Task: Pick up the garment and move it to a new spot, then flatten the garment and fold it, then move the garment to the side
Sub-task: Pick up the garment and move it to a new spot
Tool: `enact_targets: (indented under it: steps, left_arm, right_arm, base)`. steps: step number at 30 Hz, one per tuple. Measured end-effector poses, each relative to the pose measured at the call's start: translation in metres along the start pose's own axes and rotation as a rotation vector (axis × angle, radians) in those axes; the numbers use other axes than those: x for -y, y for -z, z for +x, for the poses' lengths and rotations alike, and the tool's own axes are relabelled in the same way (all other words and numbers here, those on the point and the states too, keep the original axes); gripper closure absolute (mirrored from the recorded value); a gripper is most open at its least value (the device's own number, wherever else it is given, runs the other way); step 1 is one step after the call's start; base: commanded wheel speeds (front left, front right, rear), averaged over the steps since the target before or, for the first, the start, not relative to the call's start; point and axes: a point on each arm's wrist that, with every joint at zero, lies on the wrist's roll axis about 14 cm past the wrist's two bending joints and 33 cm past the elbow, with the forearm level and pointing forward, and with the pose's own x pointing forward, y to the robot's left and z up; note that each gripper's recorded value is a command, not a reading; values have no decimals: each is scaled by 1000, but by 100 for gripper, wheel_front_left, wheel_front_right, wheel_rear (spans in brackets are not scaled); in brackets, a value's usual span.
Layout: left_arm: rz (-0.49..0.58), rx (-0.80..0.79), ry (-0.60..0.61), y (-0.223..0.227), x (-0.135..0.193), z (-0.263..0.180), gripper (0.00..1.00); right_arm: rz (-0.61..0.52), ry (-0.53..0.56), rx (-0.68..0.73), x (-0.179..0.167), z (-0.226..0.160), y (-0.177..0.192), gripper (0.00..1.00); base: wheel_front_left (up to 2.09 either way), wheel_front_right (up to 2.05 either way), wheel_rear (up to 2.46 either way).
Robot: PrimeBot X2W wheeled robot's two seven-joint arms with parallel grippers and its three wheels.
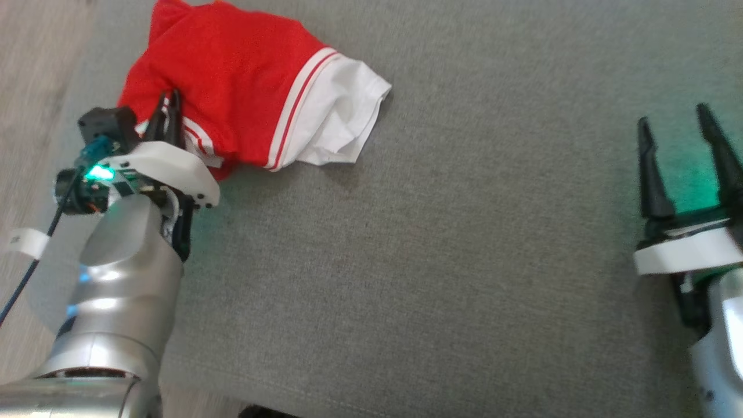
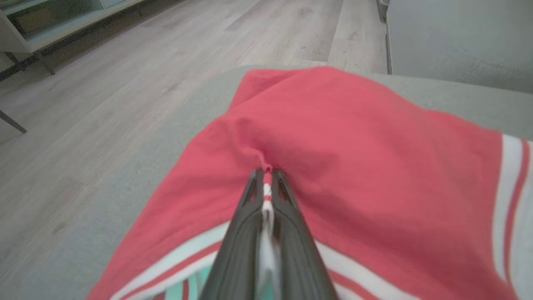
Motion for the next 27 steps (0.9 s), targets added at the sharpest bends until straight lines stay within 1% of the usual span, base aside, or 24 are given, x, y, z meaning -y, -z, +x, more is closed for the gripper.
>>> enact_targets:
  steps: [5, 9, 12, 15, 19, 24, 27]
  left_arm:
    - [59, 168, 46, -58, 6, -13, 100]
    - [93, 331, 123, -115, 32, -30, 100]
    - [129, 440, 222, -151, 69, -44, 100]
    - [157, 544, 341, -183, 116, -61, 100]
    - [180, 679, 520, -224, 183, -96, 100]
    - [187, 802, 718, -264, 250, -147, 100]
    - [196, 838, 817, -275, 286, -172, 100]
  right_arm:
    - [45, 12, 22, -17, -19, -21, 0]
    - [88, 49, 51, -24, -41, -40, 0]
    - [101, 87, 62, -22, -62, -50, 0]
    - [108, 138, 67, -14, -85, -54, 0]
    - [111, 221, 78, -1, -120, -59, 0]
    - [110, 340, 117, 22, -164, -70, 0]
    - [105, 410, 142, 35, -187, -76, 0]
  base:
    - [0, 0, 0]
    - [0, 0, 0]
    - [0, 0, 0]
    - [0, 0, 0]
    - [0, 0, 0]
    - [0, 0, 0]
    - [0, 0, 0]
